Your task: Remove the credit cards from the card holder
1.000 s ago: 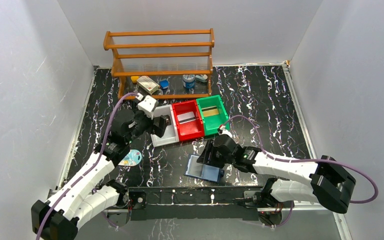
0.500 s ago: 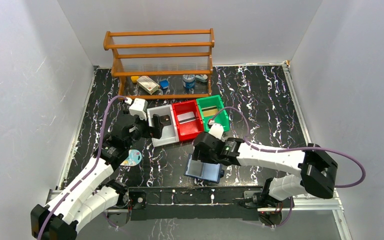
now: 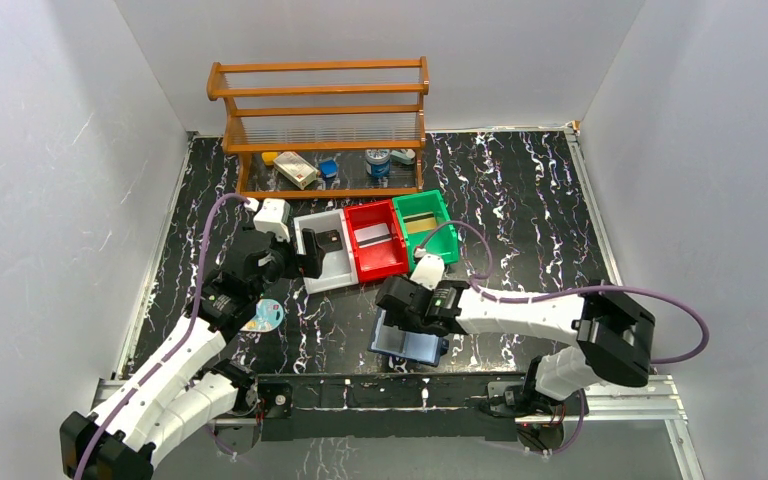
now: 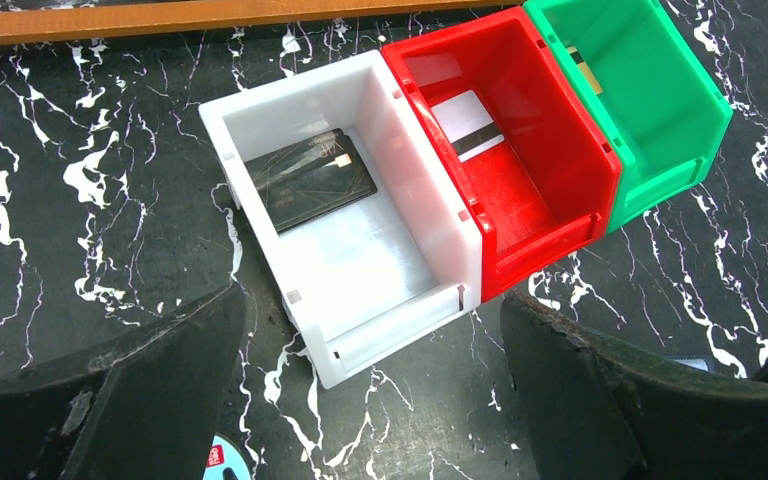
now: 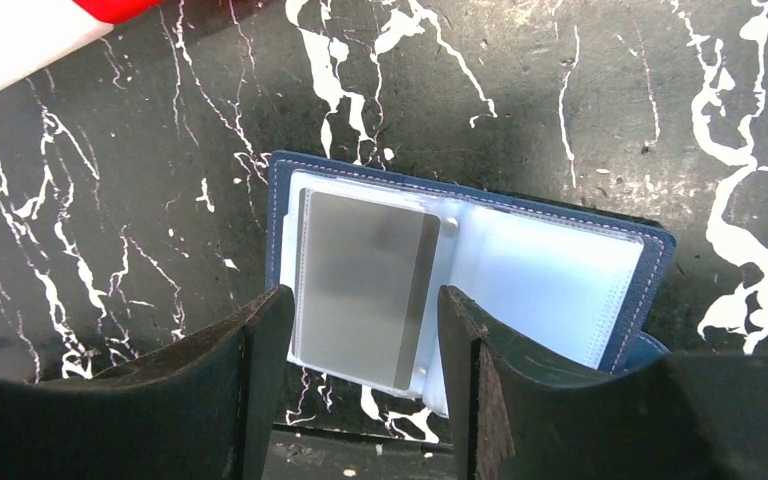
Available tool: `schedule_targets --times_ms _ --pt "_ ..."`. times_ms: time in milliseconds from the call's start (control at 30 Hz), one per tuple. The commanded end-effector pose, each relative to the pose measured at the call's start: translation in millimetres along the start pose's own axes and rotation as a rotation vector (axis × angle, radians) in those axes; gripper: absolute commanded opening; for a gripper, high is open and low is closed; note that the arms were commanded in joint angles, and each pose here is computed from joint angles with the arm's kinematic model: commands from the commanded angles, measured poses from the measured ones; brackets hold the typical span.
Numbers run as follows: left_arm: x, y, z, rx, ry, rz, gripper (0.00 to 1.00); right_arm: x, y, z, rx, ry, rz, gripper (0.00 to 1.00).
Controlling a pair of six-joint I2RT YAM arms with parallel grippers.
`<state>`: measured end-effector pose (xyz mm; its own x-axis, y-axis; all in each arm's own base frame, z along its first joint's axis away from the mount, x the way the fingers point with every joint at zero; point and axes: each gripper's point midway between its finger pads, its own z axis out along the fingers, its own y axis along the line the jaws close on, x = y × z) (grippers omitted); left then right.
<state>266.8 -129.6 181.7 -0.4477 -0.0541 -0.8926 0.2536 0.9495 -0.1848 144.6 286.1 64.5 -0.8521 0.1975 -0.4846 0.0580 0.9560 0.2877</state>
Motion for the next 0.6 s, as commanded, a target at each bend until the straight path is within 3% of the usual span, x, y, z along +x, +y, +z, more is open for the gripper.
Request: schedule_targets --times_ms 0,567 --pt "-16.2 -1.0 -3.2 -0.007 -0.034 -0.019 0.98 -9.2 20.7 2.7 -0.029 -0.035 0.023 0.63" --pt "-14.5 -0.7 -2.2 -0.01 -0.023 -0.02 0.98 4.7 17.6 21.2 0.165 -0.004 -0.114 0.62"
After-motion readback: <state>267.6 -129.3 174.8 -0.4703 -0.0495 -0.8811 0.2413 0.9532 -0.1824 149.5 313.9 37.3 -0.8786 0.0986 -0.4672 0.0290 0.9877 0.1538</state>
